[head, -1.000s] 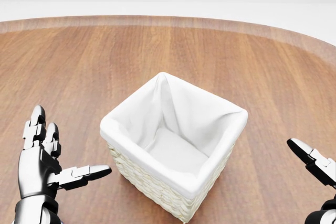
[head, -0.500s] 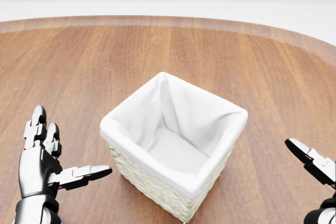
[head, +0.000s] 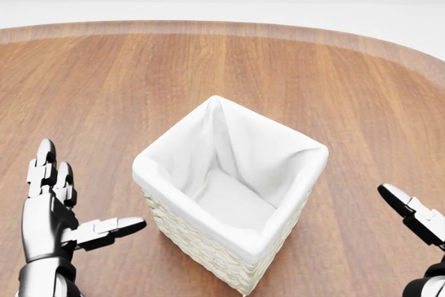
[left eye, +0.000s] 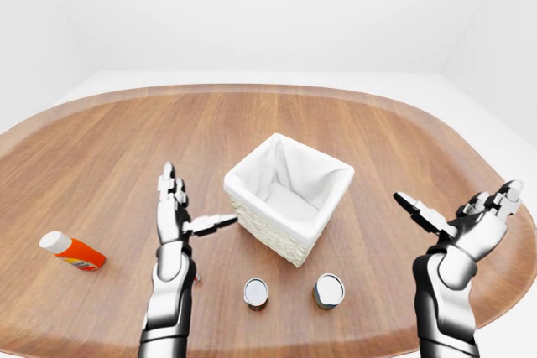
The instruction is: Pick up the alphabet soup and the cream cheese box, and put them in the basket.
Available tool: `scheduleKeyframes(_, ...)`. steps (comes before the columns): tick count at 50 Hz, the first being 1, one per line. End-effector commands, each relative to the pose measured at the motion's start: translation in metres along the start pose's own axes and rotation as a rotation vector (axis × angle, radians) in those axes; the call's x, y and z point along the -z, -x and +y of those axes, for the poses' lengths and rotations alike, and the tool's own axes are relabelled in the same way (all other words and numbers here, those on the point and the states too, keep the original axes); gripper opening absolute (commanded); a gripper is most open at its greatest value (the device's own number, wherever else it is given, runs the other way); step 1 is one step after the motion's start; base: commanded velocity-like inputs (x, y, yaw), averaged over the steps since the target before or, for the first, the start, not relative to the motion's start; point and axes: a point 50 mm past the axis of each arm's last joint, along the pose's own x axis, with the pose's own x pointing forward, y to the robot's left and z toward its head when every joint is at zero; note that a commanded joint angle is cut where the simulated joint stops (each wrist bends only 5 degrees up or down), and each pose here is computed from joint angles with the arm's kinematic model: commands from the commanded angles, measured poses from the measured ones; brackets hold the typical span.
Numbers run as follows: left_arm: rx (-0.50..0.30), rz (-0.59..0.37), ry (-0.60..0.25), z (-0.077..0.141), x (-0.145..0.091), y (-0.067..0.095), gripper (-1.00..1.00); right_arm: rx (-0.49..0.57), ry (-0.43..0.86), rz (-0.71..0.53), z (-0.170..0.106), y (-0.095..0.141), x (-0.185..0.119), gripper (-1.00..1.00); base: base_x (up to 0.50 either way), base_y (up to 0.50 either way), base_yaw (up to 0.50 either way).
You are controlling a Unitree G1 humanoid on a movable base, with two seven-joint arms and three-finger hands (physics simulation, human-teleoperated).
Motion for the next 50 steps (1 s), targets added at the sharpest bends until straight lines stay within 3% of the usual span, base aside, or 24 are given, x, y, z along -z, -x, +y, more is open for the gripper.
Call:
scheduleKeyframes(1, -0.032, -0.003, -0.021, 0.003, -0.002, -0.001, 1.00, 0.002, 0.000, -0.001, -0.001, 0.000, 0.000, 1.00, 0.00, 0.00, 0.00)
scheduleKeyframes(4, -0.039, 0.019, -0.023, 0.005, -0.001, -0.003, 1.00, 0.001, 0.000, 0.000, 0.000, 0.000, 0.000, 1.00, 0.00, 0.00, 0.00)
scheduleKeyframes(6, 0.000, -0.021, 0.051, 0.005, -0.007, 0.003, 1.00, 0.000, -0.002, -0.005, 0.000, 0.001, -0.001, 1.00, 0.00, 0.00, 0.00)
scheduleKeyframes(8, -0.021, -0.028, 0.018, 0.007, -0.008, 0.003, 1.00, 0.001, -0.004, -0.006, -0.001, 0.001, -0.002, 1.00, 0.00, 0.00, 0.00)
scheduleKeyframes(14, -0.046, -0.035, 0.037, 0.012, -0.014, 0.004, 1.00, 0.001, -0.001, -0.006, 0.000, 0.001, -0.001, 1.00, 0.00, 0.00, 0.00)
scheduleKeyframes(15, -0.057, -0.002, 0.022, 0.014, -0.009, 0.002, 1.00, 0.001, 0.001, -0.003, 0.000, 0.001, -0.001, 1.00, 0.00, 0.00, 0.00)
scheduleKeyframes(21, -0.116, -0.022, -0.058, 0.020, -0.015, 0.002, 1.00, -0.001, 0.004, 0.001, 0.000, 0.000, 0.001, 1.00, 0.00, 0.00, 0.00)
scheduleKeyframes(23, -0.107, 0.019, -0.029, 0.021, -0.013, 0.001, 1.00, -0.001, 0.004, 0.000, 0.000, 0.000, 0.000, 1.00, 0.00, 0.00, 0.00)
scheduleKeyframes(24, -0.119, -0.033, -0.102, 0.021, -0.017, 0.003, 1.00, -0.003, 0.004, -0.003, 0.000, 0.001, 0.000, 1.00, 0.00, 0.00, 0.00)
scheduleKeyframes(26, -0.125, -0.034, -0.156, 0.020, -0.020, 0.004, 1.00, -0.003, 0.003, -0.005, 0.000, 0.001, -0.001, 1.00, 0.00, 0.00, 0.00)
scheduleKeyframes(27, -0.168, -0.037, -0.199, 0.021, -0.022, 0.004, 1.00, -0.003, 0.001, -0.008, 0.000, 0.001, -0.002, 1.00, 0.00, 0.00, 0.00)
scheduleKeyframes(28, -0.131, -0.035, -0.182, 0.018, -0.022, 0.004, 1.00, -0.002, 0.001, -0.008, 0.000, 0.001, -0.002, 1.00, 0.00, 0.00, 0.00)
scheduleKeyframes(29, -0.146, -0.039, -0.180, 0.020, -0.023, 0.003, 1.00, -0.001, 0.000, -0.008, 0.000, 0.001, -0.002, 1.00, 0.00, 0.00, 0.00)
scheduleKeyframes(33, -0.210, -0.068, -0.309, 0.024, -0.024, 0.004, 1.00, -0.001, 0.001, -0.009, 0.000, 0.001, -0.002, 1.00, 0.00, 0.00, 0.00)
scheduleKeyframes(42, -0.308, -0.190, -0.453, 0.031, -0.050, 0.003, 1.00, -0.002, 0.004, -0.004, 0.000, 0.001, 0.000, 1.00, 0.00, 0.00, 0.00)
scheduleKeyframes(44, -0.336, -0.216, -0.525, 0.033, -0.053, 0.003, 1.00, -0.001, 0.005, -0.002, 0.000, 0.001, 0.000, 1.00, 0.00, 0.00, 0.00)
scheduleKeyframes(50, -0.333, -0.278, -0.671, 0.032, -0.044, 0.006, 1.00, -0.001, 0.006, -0.002, 0.000, 0.001, 0.000, 1.00, 0.00, 0.00, 0.00)
